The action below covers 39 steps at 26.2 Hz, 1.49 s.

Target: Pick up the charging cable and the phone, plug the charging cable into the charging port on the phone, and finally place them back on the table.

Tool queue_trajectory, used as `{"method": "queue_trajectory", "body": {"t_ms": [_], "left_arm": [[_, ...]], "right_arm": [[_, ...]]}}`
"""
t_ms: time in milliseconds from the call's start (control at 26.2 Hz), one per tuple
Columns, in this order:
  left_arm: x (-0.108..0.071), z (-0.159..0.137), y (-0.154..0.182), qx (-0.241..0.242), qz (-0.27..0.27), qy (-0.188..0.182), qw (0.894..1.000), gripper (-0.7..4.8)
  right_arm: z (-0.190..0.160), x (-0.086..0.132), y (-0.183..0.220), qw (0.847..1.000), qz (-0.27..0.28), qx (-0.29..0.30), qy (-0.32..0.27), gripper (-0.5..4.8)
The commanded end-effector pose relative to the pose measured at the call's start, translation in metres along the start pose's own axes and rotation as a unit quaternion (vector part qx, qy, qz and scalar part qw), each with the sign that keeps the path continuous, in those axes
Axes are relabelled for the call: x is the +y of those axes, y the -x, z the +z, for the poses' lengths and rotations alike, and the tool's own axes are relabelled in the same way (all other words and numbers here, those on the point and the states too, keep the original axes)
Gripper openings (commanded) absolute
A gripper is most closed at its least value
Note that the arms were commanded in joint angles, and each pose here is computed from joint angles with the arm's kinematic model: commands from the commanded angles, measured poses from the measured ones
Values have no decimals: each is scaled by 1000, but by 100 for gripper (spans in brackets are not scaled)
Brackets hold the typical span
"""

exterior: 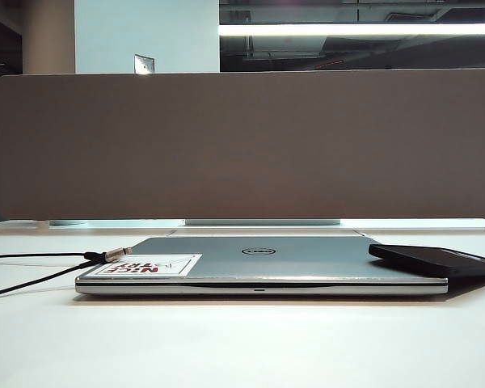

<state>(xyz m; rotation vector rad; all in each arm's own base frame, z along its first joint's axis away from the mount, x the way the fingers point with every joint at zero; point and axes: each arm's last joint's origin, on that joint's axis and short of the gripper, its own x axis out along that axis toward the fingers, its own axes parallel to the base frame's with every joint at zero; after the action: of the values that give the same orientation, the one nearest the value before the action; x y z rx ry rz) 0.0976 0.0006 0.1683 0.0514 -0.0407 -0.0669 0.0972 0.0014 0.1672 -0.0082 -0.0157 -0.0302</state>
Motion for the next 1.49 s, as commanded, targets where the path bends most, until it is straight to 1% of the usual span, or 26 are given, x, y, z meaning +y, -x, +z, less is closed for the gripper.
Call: {"method": "queue_trajectory", "body": {"t_ms": [38,267,382,420,496,534,573,611,725,878,954,1031,1069,1107,1145,1183,1260,1336,1413,1489], "left_arm": [[0,2,0,-6,-2,1,1000,-6],[0,2,0,-8,-2,6,1000,-6],[0,11,1,-28,-3,58,998,-6],[0,19,3,-39,-3,67,997,-6],[1,28,5,-54,-4,66,996,-6],[1,36,6,-64,-4,68,996,-6],[1,43,7,-73,-6,82,994,-6],[1,47,8,-79,-7,87,993,-6],[2,60,8,-86,-7,87,992,-6],[3,78,5,-87,-7,87,992,-6],[4,91,-1,-77,-8,88,993,-6],[2,110,-12,-63,-25,91,994,-6],[1,114,-15,-59,-33,92,993,-6],[-1,118,-19,-52,-45,94,993,-6],[-8,124,-27,-39,-73,97,992,-6],[-11,126,-31,-32,-86,98,991,-6],[-30,133,-47,2,-149,100,984,-6],[-42,136,-55,18,-181,95,979,-6],[-61,143,-66,50,-226,89,969,-6],[-70,148,-70,67,-246,84,963,-6]], "right_arm": [[1,0,0,1000,-2,-8,-1,-1],[2,0,0,1000,-2,-11,-2,-1],[15,0,3,999,-1,-31,-34,-1],[23,-1,4,998,-1,-41,-55,-1],[31,-1,6,997,-1,-44,-70,-1],[38,-1,6,996,-1,-43,-73,-1],[47,-1,7,996,-1,-44,-73,-1],[52,-1,7,996,-1,-47,-73,-1],[68,-1,6,996,0,-52,-75,-1],[86,-1,3,994,1,-51,-94,-1],[96,-1,-2,994,2,-44,-99,-2],[104,0,-12,995,0,-24,-98,-1],[106,0,-15,995,-1,-19,-98,-1],[108,0,-17,995,0,-17,-98,-1],[113,0,-22,995,-1,-12,-99,-1],[115,0,-23,995,-1,-9,-99,-1],[121,1,-30,994,-2,-2,-105,-1],[123,1,-34,993,0,5,-116,-1],[122,2,-40,990,14,19,-137,-1],[120,3,-43,989,18,29,-144,-1]]}}
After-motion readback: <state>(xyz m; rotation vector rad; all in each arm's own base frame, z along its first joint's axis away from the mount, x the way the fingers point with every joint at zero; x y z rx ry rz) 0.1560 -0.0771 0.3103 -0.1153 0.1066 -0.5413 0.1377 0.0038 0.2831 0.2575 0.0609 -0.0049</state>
